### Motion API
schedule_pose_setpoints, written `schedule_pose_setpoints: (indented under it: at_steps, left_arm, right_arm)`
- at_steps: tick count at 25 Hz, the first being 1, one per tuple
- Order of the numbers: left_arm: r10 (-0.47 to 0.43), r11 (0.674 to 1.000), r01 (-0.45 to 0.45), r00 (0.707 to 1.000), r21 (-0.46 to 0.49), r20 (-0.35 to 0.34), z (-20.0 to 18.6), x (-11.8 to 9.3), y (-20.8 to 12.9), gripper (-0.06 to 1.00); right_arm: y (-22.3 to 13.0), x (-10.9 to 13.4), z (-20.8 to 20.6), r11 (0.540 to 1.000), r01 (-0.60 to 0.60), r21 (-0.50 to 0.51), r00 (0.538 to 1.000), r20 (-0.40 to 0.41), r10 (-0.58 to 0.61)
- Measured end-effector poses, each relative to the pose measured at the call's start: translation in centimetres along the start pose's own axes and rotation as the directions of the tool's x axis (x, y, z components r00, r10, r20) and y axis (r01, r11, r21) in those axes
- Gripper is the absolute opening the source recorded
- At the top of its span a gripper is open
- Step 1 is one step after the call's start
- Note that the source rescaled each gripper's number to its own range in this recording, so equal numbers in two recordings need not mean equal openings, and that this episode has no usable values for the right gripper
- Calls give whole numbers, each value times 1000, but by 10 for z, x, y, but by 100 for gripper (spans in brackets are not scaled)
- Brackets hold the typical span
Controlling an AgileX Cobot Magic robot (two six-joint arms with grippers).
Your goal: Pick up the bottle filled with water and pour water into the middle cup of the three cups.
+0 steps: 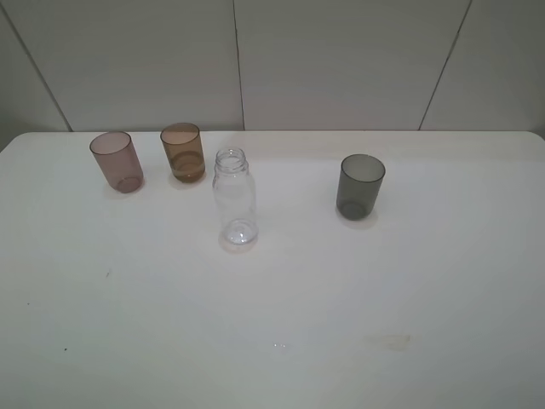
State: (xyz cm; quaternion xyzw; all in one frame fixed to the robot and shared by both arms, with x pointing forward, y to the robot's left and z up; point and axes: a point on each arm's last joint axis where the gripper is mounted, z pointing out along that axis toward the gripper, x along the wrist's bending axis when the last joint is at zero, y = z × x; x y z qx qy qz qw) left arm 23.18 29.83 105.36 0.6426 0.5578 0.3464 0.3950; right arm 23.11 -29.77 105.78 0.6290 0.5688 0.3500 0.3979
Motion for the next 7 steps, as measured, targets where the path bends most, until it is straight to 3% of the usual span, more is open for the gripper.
schedule_pose_setpoints:
  at_steps: [7]
  left_arm:
    - [-2, 1000, 2, 1000, 0, 0, 0, 0, 0, 100]
  right_arm:
    - [0, 0, 0, 1000, 0, 0, 1000, 0, 0]
